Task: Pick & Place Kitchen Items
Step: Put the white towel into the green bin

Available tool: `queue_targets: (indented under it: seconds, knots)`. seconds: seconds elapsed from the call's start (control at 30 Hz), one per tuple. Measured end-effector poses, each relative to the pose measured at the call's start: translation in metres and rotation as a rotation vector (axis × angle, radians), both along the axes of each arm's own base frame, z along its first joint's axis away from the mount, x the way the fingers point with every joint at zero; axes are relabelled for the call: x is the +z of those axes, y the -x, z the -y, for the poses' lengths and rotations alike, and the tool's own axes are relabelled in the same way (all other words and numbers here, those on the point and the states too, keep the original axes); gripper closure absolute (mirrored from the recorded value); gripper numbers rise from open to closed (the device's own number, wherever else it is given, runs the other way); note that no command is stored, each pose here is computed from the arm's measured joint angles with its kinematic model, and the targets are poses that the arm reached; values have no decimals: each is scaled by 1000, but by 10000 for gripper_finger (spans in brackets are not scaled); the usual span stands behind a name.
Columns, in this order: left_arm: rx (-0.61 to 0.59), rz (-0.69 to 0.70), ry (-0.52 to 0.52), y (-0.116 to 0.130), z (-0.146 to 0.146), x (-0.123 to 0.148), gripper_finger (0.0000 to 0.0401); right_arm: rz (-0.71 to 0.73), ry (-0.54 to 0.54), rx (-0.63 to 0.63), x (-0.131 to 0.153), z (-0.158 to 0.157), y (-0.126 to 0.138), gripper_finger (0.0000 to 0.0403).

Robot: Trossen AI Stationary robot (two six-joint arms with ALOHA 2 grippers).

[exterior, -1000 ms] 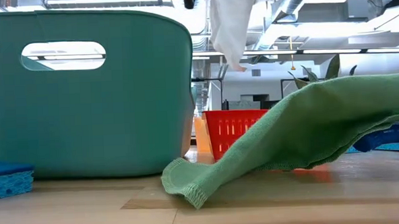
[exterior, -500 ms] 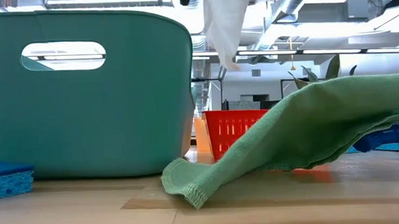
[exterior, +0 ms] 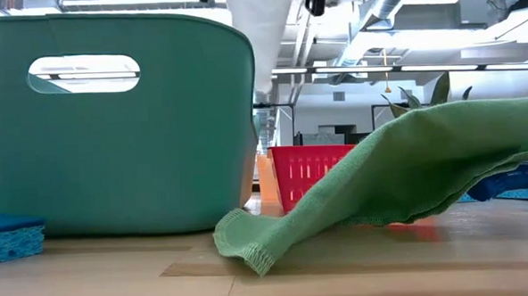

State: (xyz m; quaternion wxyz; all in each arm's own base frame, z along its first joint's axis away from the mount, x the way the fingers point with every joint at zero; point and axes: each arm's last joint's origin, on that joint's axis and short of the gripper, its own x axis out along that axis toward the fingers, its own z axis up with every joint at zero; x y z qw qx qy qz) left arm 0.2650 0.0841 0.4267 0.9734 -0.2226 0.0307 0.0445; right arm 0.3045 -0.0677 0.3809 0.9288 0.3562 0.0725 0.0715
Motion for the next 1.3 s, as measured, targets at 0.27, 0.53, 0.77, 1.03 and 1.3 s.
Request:
queue_targets:
  seconds: [0.27, 0.53, 0.77, 1.03, 1.3]
  knots:
    - [203, 85, -94, 23, -5, 20, 388, -12, -14, 14, -2, -4, -2, 158]
    - [319, 208, -155, 17, -10, 29, 388, 21, -16, 43, 0, -13, -5, 158]
    - [132, 378, -116, 1, -7, 36, 388, 46, -11, 36, 2, -10, -5, 158]
    - [1, 583, -66, -23, 16, 40, 388, 20, -27, 18, -9, -3, -15, 158]
    - [-195, 564, -22, -27, 38, 38, 388, 44, -64, 0, -9, 10, -17, 158]
